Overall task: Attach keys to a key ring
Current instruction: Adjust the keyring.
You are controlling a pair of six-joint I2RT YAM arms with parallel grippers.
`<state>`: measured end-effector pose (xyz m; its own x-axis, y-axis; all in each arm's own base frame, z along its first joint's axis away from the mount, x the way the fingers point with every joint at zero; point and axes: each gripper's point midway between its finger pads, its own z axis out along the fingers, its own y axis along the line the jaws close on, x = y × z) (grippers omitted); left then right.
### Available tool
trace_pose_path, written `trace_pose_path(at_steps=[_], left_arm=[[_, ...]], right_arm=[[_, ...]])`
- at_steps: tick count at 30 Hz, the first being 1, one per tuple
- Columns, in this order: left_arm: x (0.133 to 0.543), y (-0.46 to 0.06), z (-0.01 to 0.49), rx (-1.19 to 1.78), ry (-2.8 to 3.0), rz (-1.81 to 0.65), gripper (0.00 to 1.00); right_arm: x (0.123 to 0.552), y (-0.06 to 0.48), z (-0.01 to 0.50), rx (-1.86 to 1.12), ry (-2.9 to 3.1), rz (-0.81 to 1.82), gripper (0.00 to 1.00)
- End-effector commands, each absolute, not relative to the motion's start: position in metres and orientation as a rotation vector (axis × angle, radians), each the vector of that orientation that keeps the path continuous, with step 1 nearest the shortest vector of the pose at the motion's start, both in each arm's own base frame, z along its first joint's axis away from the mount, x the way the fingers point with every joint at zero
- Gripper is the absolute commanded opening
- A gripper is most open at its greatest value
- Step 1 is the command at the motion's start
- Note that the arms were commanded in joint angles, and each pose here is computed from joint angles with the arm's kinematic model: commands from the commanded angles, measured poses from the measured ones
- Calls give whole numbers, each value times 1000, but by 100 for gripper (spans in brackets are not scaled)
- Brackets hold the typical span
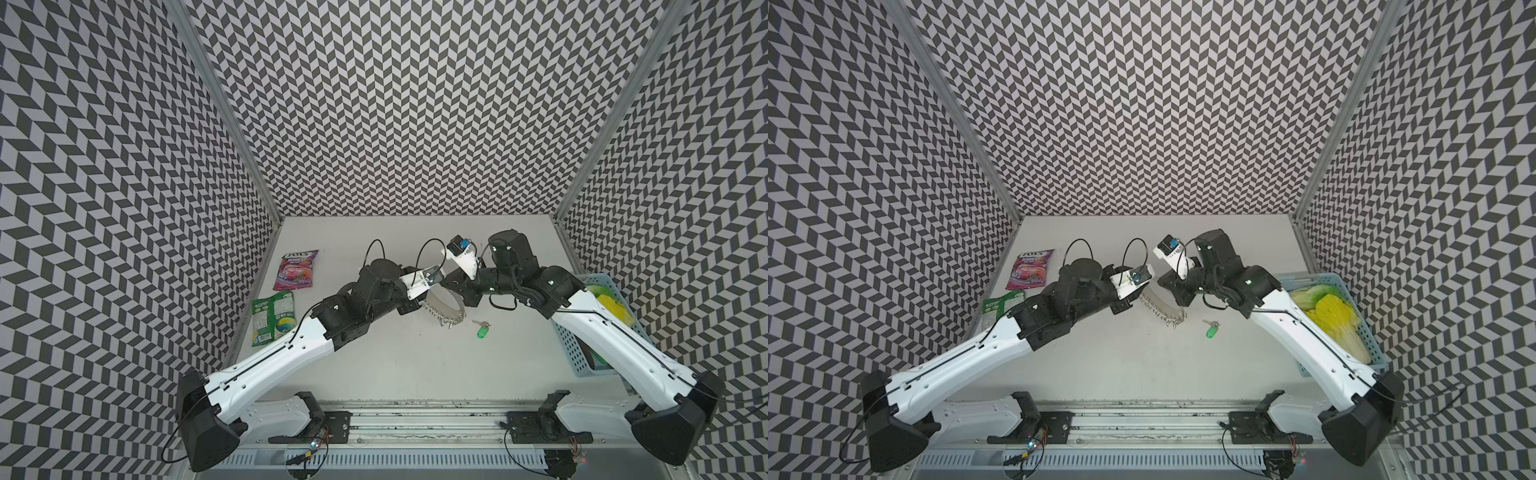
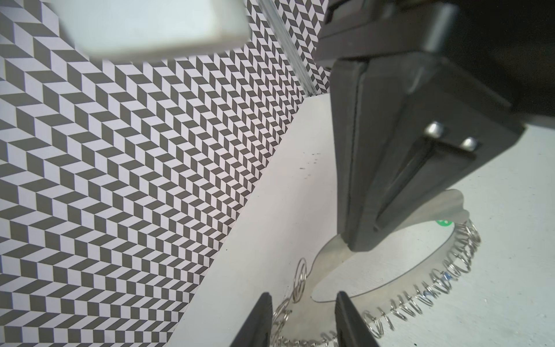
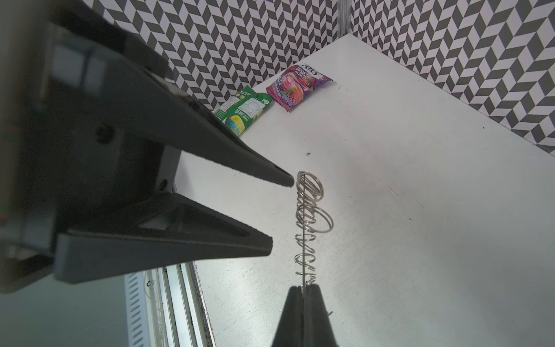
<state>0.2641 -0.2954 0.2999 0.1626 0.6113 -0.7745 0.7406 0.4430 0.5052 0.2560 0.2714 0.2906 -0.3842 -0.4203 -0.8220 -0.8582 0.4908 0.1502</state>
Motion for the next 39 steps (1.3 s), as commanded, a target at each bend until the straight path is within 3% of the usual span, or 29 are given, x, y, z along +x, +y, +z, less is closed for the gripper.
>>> trace_pose_path(at_steps=[1,12,22,39], left_arm=[[264,-299,307,1234,1522,-150,37],[272,-301,306,1207,1532,-127,35],[258,-287,302,1223,1583,-156,52],[215,-276,331,1211,1575,-344,54]], right_arm=[[252,273,318,-1052,1889,755,0],[243,270,321,-1076,1879,739,0],[223,262,327,-1196,1751,696,0],[192,262,331,-1413,1548,711,0]])
